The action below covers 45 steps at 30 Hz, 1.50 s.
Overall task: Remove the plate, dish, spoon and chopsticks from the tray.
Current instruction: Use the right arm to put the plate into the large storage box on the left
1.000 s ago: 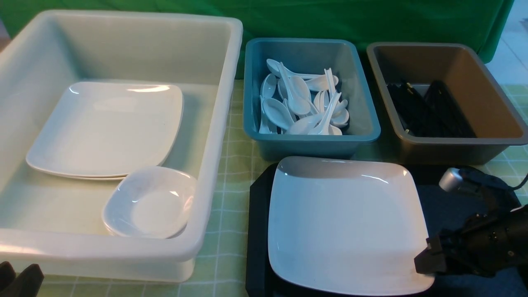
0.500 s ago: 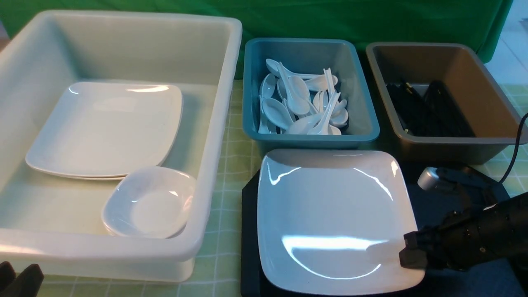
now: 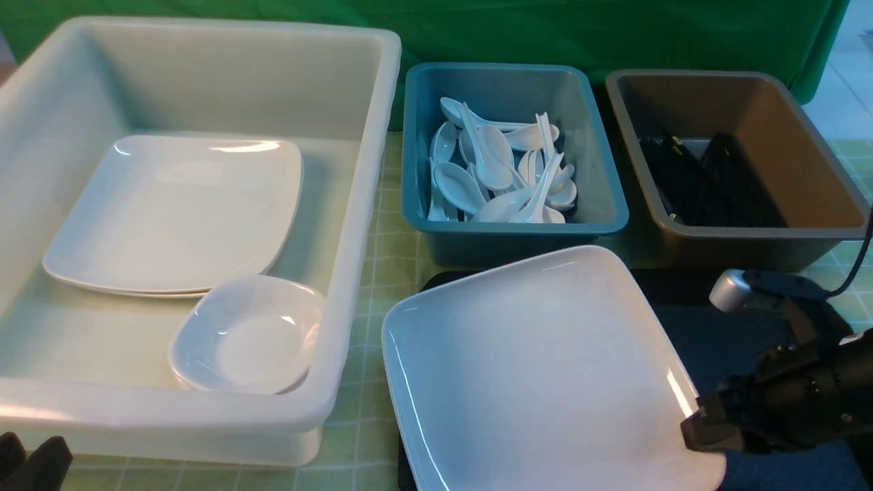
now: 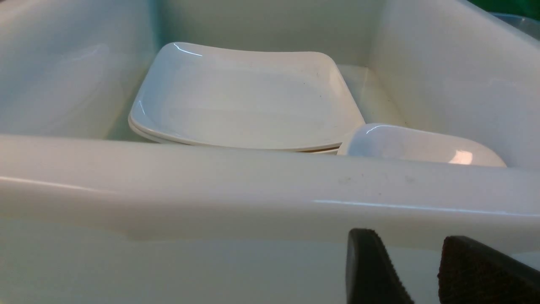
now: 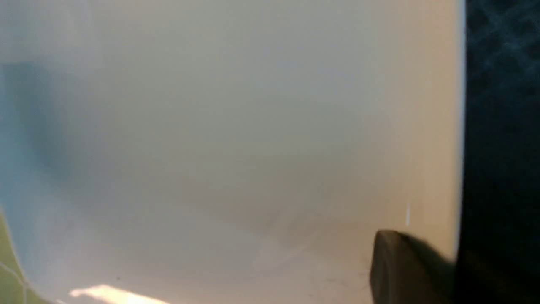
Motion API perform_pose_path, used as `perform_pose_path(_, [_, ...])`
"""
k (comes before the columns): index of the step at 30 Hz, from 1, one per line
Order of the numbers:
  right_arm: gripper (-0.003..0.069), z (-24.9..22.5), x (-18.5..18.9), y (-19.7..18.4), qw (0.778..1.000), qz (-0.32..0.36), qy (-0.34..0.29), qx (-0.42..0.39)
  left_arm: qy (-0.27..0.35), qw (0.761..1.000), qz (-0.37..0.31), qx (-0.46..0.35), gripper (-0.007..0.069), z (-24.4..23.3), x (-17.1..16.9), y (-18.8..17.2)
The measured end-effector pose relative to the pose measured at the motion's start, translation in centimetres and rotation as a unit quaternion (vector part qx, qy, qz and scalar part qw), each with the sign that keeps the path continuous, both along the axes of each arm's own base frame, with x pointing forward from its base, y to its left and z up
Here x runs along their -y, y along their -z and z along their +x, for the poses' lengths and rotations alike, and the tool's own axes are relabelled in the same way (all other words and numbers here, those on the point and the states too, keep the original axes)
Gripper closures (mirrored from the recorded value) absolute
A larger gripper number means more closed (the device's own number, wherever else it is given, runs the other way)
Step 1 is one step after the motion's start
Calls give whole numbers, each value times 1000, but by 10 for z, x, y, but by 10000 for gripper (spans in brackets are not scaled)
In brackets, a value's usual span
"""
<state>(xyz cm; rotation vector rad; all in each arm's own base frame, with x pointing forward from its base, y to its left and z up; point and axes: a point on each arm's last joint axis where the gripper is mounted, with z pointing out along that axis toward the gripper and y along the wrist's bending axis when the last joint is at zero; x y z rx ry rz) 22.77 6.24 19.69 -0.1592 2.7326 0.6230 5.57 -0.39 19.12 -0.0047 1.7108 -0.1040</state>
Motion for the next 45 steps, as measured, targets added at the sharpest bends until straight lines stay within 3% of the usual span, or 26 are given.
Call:
perform_pose_path(6, [631,-13,24,-38,999,-3,20,51,0,1000,0,0,396,0,0,0])
perform_pose_path(13, [642,-22,44,-79,995,-28,25,96,0,1000,0,0,396,0,0,0])
perform_pose_path(23, [641,-19,44,-112,993,-31,-2,114,0,1000,1,0,396,0,0,0])
perform_pose_path(29, [641,-19,41,-148,991,-26,-27,132,0,1000,0,0,396,0,0,0])
perform_pose_path(36, [641,-14,41,-212,977,-28,-19,209,0,1000,0,0,396,0,0,0])
perform_pose_path(41, [641,2,35,-257,968,23,-17,251,0,1000,0,0,396,0,0,0])
perform_pose_path(45, [638,33,16,-276,953,138,-30,269,0,1000,0,0,396,0,0,0])
